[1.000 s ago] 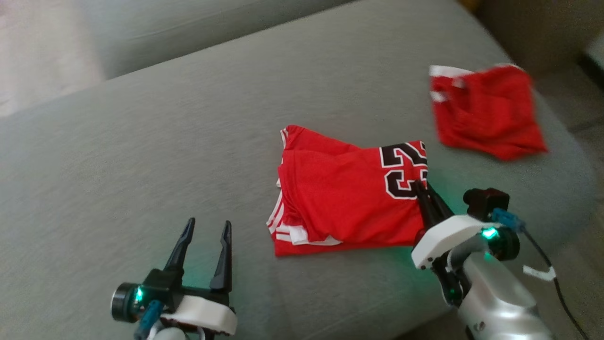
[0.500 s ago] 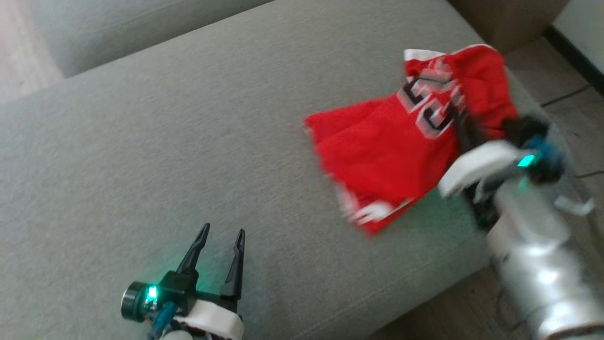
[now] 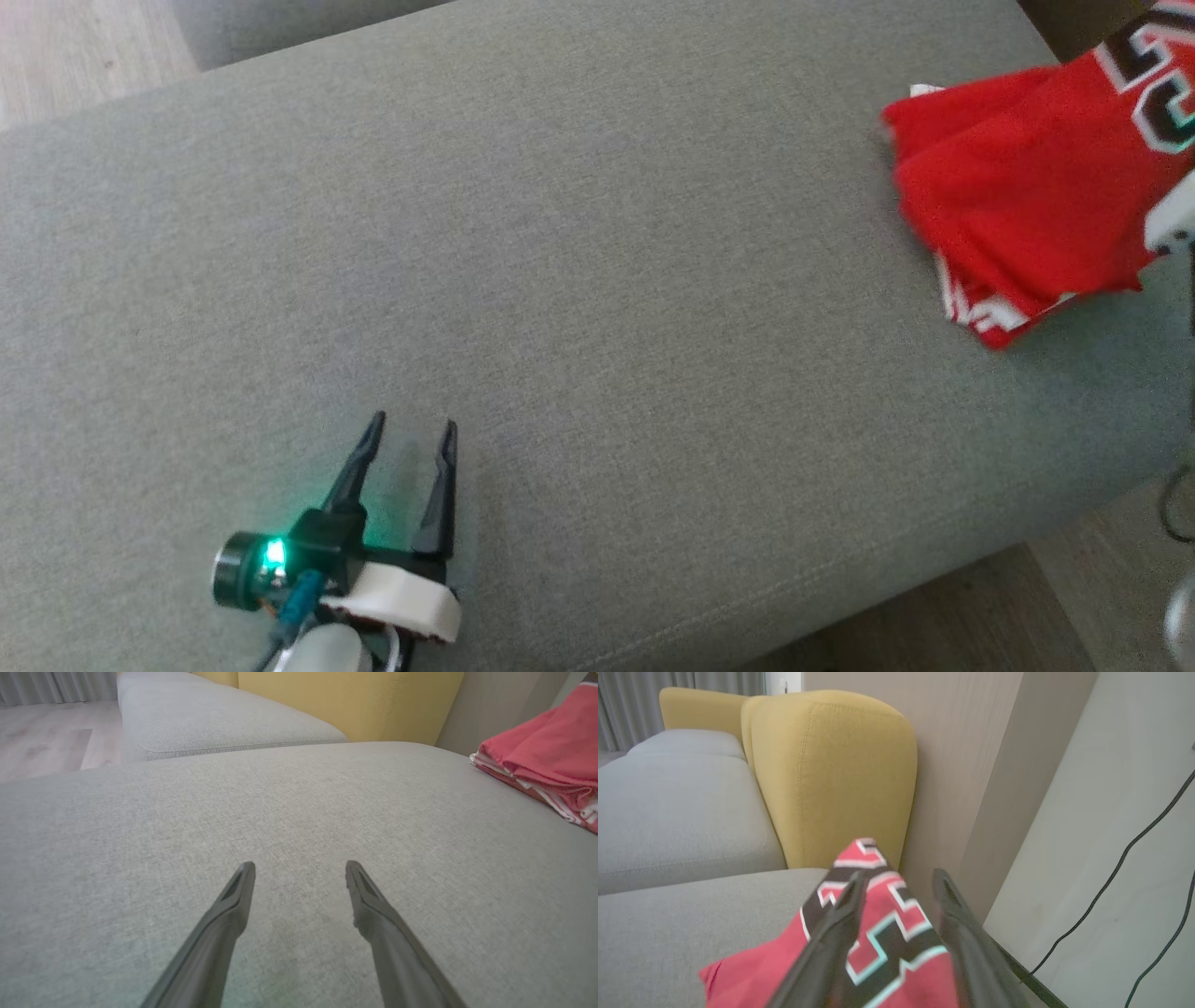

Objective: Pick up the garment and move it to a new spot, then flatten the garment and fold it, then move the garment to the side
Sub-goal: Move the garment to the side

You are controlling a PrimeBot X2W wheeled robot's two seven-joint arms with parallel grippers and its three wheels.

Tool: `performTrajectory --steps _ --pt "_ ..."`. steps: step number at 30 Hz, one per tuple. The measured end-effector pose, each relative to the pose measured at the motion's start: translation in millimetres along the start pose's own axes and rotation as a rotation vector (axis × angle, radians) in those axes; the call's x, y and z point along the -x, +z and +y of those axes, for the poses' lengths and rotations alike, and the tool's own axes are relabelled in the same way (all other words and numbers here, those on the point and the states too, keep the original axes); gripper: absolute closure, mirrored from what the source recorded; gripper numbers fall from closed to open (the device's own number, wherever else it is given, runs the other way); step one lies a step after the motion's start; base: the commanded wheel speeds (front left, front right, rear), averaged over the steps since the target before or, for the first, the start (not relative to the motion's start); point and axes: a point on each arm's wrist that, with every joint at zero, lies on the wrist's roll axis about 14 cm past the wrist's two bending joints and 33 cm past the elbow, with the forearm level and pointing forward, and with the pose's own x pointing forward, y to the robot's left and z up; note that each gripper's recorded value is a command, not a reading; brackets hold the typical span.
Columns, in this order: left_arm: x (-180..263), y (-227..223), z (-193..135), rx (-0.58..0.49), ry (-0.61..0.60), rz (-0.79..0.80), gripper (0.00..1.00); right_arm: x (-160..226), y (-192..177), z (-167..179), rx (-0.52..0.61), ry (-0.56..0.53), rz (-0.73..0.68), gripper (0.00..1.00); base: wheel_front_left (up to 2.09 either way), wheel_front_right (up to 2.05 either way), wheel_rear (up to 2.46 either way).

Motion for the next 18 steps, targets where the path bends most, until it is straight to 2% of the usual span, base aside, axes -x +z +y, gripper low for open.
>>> performTrajectory --steps 3,8,16,18 --pt "-1 4 9 -0.001 0.029 -0.012 0.00 -2 8 22 -0.035 0.021 -0.032 0.00 0.00 0.00 0.00" --pt "4 10 24 0.000 0.088 -0.029 0.00 6 12 85 -0.085 0.137 -0.062 0.00 0.00 0.00 0.00" --pt "23 18 55 0.004 0.204 -0.053 0.00 50 -42 147 -0.142 0.289 0.041 0.00 0.00 0.00 0.00" --pt "29 20 63 0.016 0.241 -0.060 0.00 58 -49 161 -0.191 0.319 0.058 0.00 0.00 0.00 0.00"
